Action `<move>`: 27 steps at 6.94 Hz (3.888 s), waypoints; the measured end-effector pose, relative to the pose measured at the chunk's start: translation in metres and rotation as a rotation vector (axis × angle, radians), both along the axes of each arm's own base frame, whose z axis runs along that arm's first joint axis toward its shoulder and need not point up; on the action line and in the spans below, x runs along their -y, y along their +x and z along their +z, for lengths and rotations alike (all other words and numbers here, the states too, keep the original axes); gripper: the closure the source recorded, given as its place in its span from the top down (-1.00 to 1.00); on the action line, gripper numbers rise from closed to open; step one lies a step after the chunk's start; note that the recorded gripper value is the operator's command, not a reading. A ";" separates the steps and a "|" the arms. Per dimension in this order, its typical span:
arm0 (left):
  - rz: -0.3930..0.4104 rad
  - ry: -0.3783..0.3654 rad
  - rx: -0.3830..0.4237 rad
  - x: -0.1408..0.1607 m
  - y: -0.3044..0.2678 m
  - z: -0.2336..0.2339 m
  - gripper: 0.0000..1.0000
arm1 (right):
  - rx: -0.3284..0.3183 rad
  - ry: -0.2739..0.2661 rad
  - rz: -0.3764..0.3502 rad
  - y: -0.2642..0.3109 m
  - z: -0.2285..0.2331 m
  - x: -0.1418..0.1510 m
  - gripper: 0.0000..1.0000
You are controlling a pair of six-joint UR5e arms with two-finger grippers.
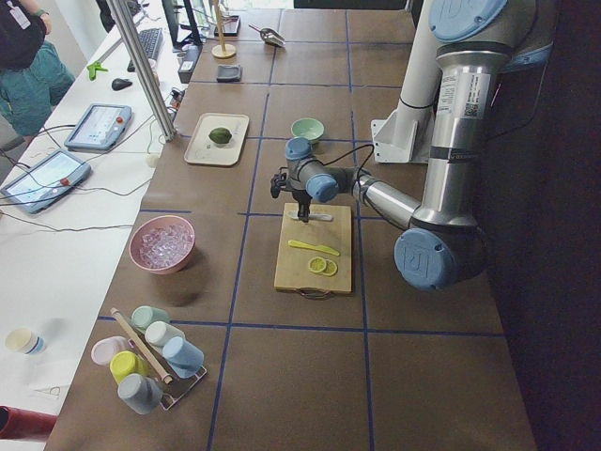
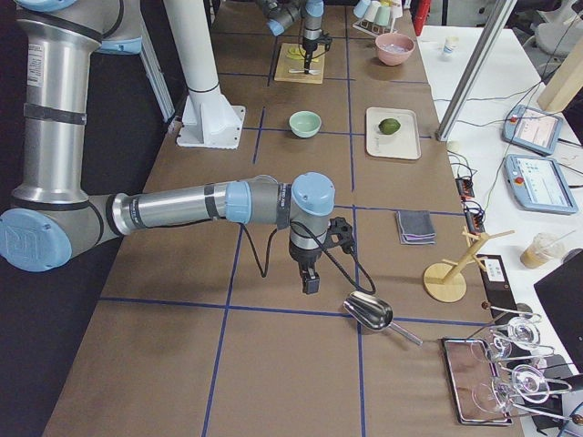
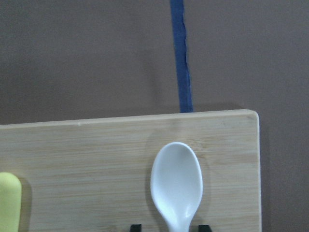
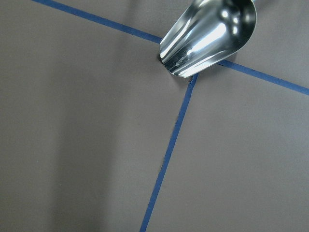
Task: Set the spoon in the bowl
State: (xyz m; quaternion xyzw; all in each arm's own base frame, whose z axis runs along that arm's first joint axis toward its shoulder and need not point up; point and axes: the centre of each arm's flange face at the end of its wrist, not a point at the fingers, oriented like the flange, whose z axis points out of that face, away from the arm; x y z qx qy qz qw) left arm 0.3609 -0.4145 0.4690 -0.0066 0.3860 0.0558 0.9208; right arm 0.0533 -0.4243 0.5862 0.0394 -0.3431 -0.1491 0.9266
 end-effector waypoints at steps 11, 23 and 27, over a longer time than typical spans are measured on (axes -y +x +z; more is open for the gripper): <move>0.033 0.024 -0.113 0.019 0.090 -0.216 -1.00 | 0.023 -0.040 0.049 -0.001 -0.002 0.000 1.00; -0.003 -0.091 -0.096 0.014 0.246 -0.332 1.00 | 0.028 -0.054 0.067 -0.001 -0.004 0.000 1.00; 0.009 -0.014 -0.048 0.045 0.165 -0.260 1.00 | 0.034 -0.075 0.069 -0.001 0.004 -0.013 1.00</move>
